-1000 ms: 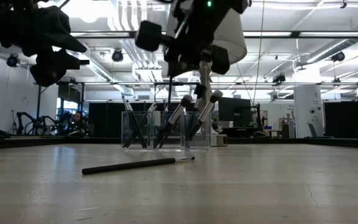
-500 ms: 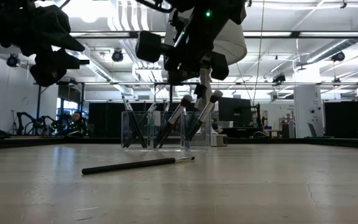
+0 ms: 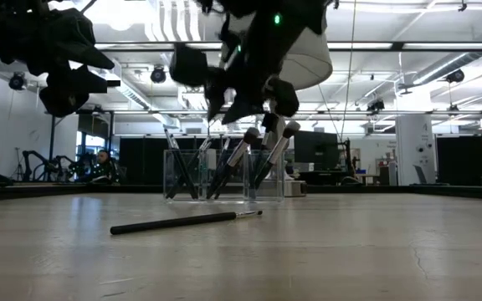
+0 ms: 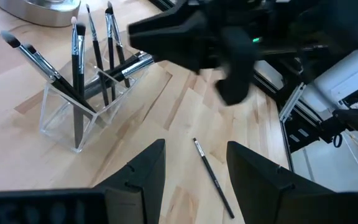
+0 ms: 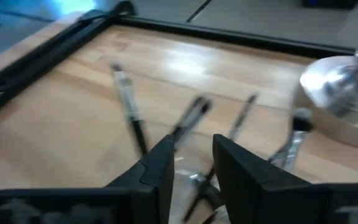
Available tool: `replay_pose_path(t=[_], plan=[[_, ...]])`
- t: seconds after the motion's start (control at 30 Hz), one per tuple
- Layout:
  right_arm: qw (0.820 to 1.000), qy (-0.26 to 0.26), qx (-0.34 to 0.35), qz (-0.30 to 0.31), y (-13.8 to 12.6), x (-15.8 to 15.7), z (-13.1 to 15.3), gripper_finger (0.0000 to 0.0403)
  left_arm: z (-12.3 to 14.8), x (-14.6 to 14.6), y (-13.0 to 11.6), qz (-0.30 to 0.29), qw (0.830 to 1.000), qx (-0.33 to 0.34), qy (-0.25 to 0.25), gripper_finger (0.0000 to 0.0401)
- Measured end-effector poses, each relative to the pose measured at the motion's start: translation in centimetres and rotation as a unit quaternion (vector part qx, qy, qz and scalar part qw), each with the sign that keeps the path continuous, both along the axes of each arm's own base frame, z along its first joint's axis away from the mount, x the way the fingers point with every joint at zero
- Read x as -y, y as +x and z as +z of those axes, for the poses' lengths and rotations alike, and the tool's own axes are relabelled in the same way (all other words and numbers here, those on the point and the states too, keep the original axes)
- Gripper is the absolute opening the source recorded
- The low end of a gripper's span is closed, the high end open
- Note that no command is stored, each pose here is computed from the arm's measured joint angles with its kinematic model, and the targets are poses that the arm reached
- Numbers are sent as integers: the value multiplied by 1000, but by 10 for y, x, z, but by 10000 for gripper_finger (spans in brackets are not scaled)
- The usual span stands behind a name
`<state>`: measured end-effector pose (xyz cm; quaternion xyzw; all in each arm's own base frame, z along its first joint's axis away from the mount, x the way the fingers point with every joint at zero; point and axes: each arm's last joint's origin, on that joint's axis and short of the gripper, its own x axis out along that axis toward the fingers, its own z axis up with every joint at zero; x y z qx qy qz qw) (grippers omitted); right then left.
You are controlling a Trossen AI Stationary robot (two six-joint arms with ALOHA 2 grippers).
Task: Put items in baskets/containers
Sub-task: Put the eyeshadow brush into the transparent organizer
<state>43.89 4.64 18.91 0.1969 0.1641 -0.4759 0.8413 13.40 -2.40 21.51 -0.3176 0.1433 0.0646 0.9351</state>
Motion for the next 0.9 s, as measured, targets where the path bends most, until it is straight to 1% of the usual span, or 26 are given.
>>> replay_pose_path(t=[0.1,0.23,0.3,0.4,0.47,0.53,0.63,0.67,0.7,0.77,0.9], plan=[[999,19,11,33,1,-9,16,119,0,0,0,0,1000,0,-1,163],[993,55,3,103,-1,-30,37,131,0,0,0,1,1000,0,-5,163],[986,109,-6,126,-4,-40,42,131,0,1,0,-4,1000,-2,-11,163],[966,198,-43,163,-11,-54,43,126,-2,3,3,-31,999,-8,-22,163],[954,228,-68,181,-16,-67,40,119,-3,5,5,-54,998,-14,-29,163],[943,263,-88,182,-22,-78,36,109,-6,7,9,-71,996,-25,-36,163],[918,344,-114,164,-31,-85,26,92,-13,11,14,-78,995,-49,-45,163],[912,362,-119,154,-33,-86,21,87,-15,13,16,-80,994,-56,-49,163],[911,370,-118,141,-35,-85,17,81,-17,15,18,-84,993,-64,-53,163],[916,368,-110,118,-36,-86,14,68,-23,22,23,-94,991,-77,-61,163],[919,368,-94,109,-35,-86,16,43,-31,42,31,-126,986,-83,-66,163]])
